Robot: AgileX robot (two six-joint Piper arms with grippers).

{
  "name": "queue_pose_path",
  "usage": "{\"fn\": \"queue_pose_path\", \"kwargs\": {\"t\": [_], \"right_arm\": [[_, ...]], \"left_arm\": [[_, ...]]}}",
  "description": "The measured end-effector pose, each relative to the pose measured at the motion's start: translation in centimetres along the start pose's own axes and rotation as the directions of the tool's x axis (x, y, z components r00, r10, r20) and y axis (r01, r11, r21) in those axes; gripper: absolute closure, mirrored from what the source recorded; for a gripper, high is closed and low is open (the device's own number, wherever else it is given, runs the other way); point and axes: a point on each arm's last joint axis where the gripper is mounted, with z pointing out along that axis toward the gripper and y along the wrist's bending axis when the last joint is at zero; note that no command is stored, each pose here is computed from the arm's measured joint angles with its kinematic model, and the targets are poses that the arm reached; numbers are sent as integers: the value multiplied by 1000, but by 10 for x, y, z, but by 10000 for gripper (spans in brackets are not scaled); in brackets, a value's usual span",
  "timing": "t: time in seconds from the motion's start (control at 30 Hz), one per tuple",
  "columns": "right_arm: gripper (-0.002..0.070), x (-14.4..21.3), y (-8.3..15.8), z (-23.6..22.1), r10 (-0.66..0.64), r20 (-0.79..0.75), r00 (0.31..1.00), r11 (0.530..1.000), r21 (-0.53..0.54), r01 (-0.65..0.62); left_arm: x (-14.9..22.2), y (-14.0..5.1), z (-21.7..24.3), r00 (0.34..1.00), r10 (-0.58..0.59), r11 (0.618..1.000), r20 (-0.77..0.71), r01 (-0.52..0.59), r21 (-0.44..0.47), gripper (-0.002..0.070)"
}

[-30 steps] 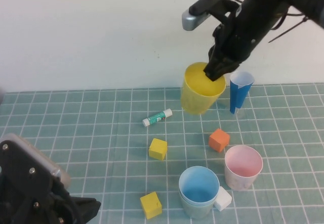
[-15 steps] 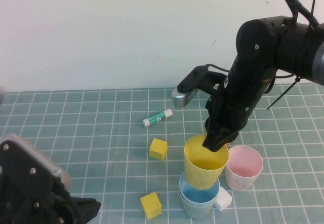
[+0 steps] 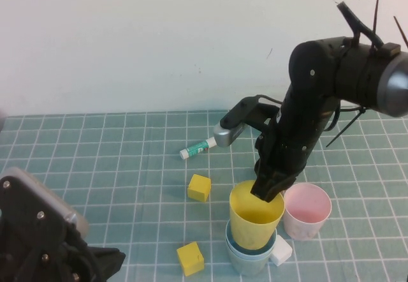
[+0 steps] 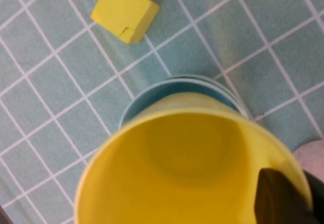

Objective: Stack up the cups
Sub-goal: Place the yellow cup on the blue cup, then pick up the pink cup

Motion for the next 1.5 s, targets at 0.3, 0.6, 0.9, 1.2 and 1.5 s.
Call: {"fn": "queue_pose_path", "kwargs": {"t": [0.3,0.6,0.9,1.2,1.5], "right_arm": [[524,3,3,0,-8,-33,999,999,-35,6],[492,17,-3,-41,40,14,999,999,12,-40],[482,57,-33,-37,214,-50,976,962,183,-202],[293,86,-64,-6,353,77,933,923,134,-360],[274,79,-76,17,362,130,923,916,132,-378]], "left_arm": [[0,0,0,1000,4,1000,0,-4,-1,676],[0,0,0,1000,8,1000,-2,-8,-4,676],[2,1,0,1000,10,1000,-23,-10,-6,676],[3,1,0,1000,10,1000,-29,-10,-6,676],[3,1,0,999,10,1000,-31,-10,-6,676]]}}
